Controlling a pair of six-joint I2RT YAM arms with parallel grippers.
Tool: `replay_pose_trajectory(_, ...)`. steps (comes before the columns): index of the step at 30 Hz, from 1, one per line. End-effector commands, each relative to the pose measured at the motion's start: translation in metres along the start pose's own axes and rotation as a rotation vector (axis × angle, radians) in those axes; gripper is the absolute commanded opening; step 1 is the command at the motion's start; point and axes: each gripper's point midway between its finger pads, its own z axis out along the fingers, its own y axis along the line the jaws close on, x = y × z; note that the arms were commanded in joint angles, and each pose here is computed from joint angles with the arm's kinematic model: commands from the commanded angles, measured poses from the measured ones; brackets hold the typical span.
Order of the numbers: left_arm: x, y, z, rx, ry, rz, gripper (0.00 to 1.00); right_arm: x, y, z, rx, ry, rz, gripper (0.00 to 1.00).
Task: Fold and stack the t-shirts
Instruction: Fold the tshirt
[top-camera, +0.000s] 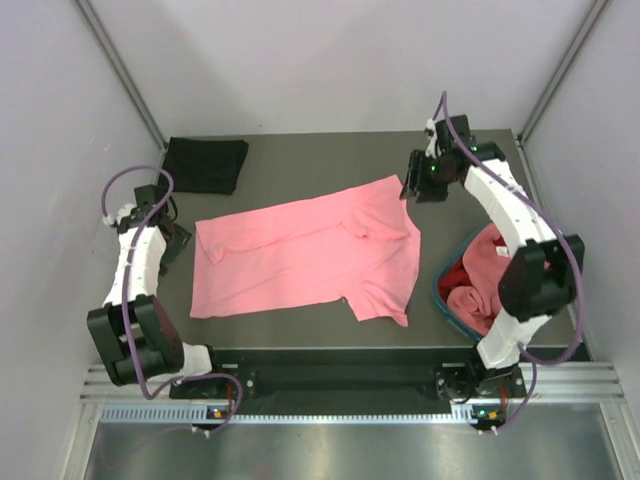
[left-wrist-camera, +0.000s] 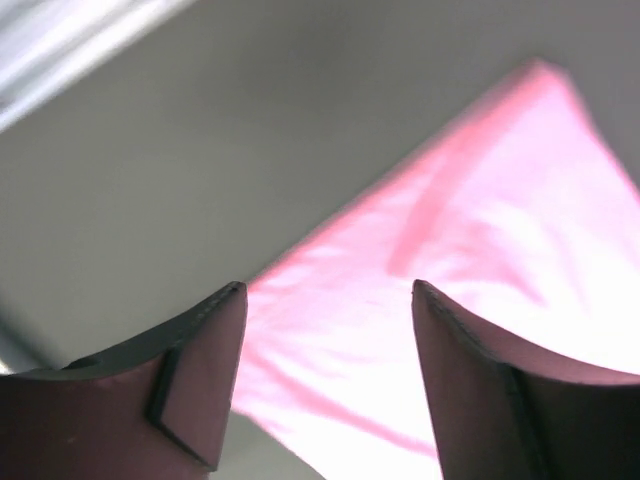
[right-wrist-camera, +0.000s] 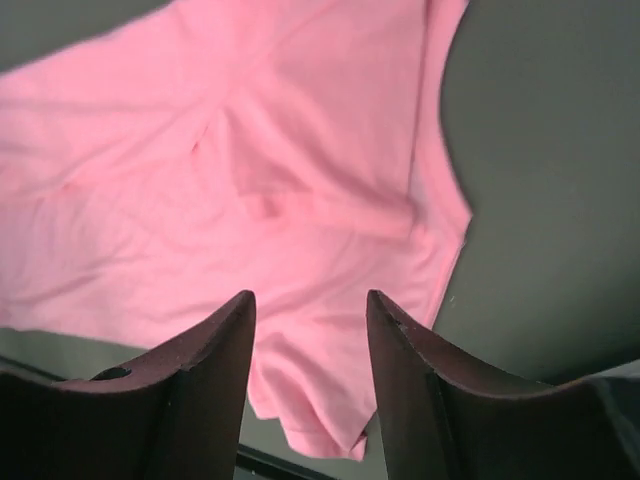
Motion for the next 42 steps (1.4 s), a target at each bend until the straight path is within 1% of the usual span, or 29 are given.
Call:
replay_pose_trajectory(1,-0.008,-0.084,-0.007,0.420,0.020,0.242,0.70,-0.066,-0.017,0.025,-0.007,-0.103,0.018,0.49)
replay_pose_trajectory(2,-0.007,-0.099,0.001,0.465,0.031,0.281,0.67,-0.075,-0.021,0.033,-0.015,-0.104,0.033,0.49)
replay_pose_trajectory(3,-0.007,-0.108,0.005,0.492,0.042,0.290,0.66,-0.085,-0.026,0.038,-0.036,-0.113,0.048,0.48)
replay_pose_trajectory(4,-0.007,-0.123,0.000,0.557,0.065,0.307,0.65,-0.097,-0.031,0.054,-0.045,-0.118,0.060,0.48)
replay_pose_trajectory(5,0.000,-0.127,0.015,0.543,0.107,0.329,0.63,-0.103,-0.033,0.062,-0.059,-0.122,0.074,0.48)
replay_pose_trajectory(6,0.001,-0.131,0.018,0.552,0.126,0.337,0.62,-0.114,-0.032,0.065,-0.088,-0.137,0.072,0.48)
replay_pose_trajectory(7,0.004,-0.136,0.021,0.565,0.146,0.348,0.61,-0.113,-0.038,0.083,-0.085,-0.115,0.081,0.48)
replay_pose_trajectory(8,0.006,-0.141,0.027,0.570,0.174,0.359,0.60,-0.116,-0.039,0.089,-0.090,-0.118,0.074,0.48)
replay_pose_trajectory(9,0.007,-0.144,0.028,0.581,0.185,0.362,0.56,-0.117,-0.033,0.094,-0.138,-0.111,0.063,0.48)
replay_pose_trajectory(10,0.010,-0.147,0.031,0.589,0.196,0.369,0.55,-0.119,-0.032,0.106,-0.156,-0.107,0.055,0.48)
replay_pose_trajectory(12,0.009,-0.149,0.032,0.601,0.189,0.368,0.52,-0.120,-0.032,0.115,-0.166,-0.113,0.040,0.45)
replay_pose_trajectory(14,0.010,-0.151,0.033,0.610,0.193,0.375,0.46,-0.124,-0.031,0.123,-0.185,-0.134,0.036,0.41)
replay_pose_trajectory(16,0.013,-0.150,0.034,0.609,0.207,0.376,0.41,-0.118,-0.031,0.131,-0.204,-0.118,0.043,0.38)
replay_pose_trajectory(20,0.022,-0.141,0.031,0.592,0.242,0.366,0.40,-0.114,-0.036,0.144,-0.205,-0.097,0.047,0.38)
replay_pose_trajectory(22,0.030,-0.133,0.028,0.574,0.268,0.350,0.40,-0.110,-0.037,0.148,-0.196,-0.081,0.053,0.38)
replay_pose_trajectory(26,0.050,-0.117,0.027,0.527,0.325,0.302,0.45,-0.101,-0.036,0.141,-0.180,-0.048,0.071,0.38)
replay_pose_trajectory(29,0.065,-0.112,0.030,0.517,0.357,0.278,0.44,-0.092,-0.033,0.130,-0.151,-0.026,0.070,0.38)
replay_pose_trajectory(32,0.068,-0.107,0.036,0.491,0.357,0.261,0.41,-0.080,-0.030,0.118,-0.126,-0.009,0.070,0.39)
replay_pose_trajectory(33,0.068,-0.105,0.036,0.478,0.357,0.262,0.36,-0.073,-0.030,0.117,-0.117,0.005,0.068,0.39)
replay_pose_trajectory(37,0.067,-0.093,0.038,0.415,0.330,0.255,0.32,-0.063,-0.027,0.101,-0.100,0.010,0.031,0.39)
replay_pose_trajectory(39,0.071,-0.085,0.039,0.383,0.321,0.252,0.33,-0.057,-0.028,0.096,-0.095,0.017,0.027,0.39)
replay_pose_trajectory(40,0.071,-0.084,0.037,0.380,0.314,0.244,0.38,-0.056,-0.029,0.095,-0.091,0.018,0.022,0.39)
replay_pose_trajectory(42,0.071,-0.079,0.037,0.350,0.292,0.245,0.40,-0.052,-0.029,0.092,-0.093,0.021,0.022,0.39)
